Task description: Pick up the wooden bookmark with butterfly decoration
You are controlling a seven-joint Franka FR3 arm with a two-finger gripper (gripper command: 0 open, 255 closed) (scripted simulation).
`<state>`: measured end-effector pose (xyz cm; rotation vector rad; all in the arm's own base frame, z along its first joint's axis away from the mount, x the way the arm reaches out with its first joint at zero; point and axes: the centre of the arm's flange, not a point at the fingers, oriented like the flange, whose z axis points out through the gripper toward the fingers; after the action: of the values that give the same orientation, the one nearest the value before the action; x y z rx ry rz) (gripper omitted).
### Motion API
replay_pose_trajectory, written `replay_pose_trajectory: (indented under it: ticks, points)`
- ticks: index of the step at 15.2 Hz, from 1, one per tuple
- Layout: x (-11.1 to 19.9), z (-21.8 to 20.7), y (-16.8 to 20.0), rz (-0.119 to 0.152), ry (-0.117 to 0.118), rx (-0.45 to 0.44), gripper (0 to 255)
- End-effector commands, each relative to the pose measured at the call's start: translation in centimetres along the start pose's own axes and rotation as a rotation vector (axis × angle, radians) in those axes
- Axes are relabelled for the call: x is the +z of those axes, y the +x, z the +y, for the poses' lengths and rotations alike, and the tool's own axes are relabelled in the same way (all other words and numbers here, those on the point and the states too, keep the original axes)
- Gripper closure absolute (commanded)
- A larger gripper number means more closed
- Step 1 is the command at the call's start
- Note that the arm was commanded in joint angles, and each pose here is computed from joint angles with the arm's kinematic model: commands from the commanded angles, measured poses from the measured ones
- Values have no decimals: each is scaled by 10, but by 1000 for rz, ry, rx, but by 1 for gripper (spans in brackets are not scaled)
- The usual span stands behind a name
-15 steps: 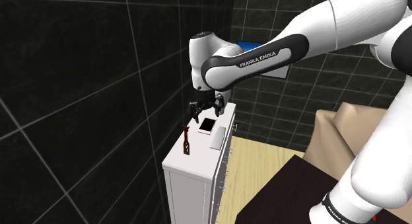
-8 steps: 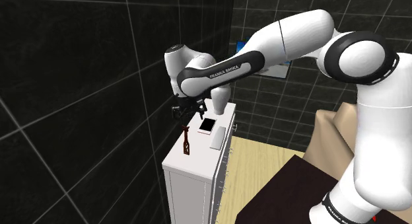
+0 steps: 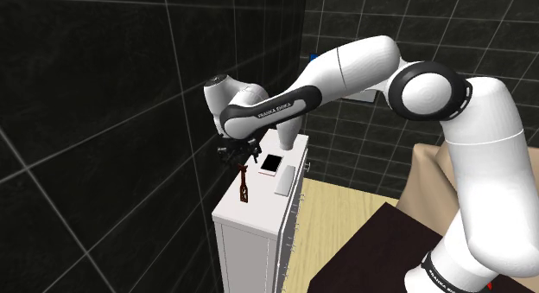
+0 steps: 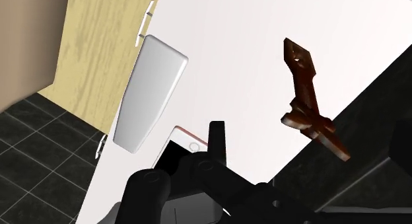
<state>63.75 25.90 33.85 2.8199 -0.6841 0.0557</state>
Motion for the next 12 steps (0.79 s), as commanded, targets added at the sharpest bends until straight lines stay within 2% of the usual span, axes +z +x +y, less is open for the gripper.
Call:
replay_pose_trajectory:
  ticks: [1, 4, 5, 12]
  points:
    - [10, -3, -2, 0, 0, 1, 0]
    - [18, -5, -2, 0, 0, 1, 0]
    - [18, -5, -2, 0, 0, 1, 255]
    - [19, -5, -1, 0, 0, 1, 255]
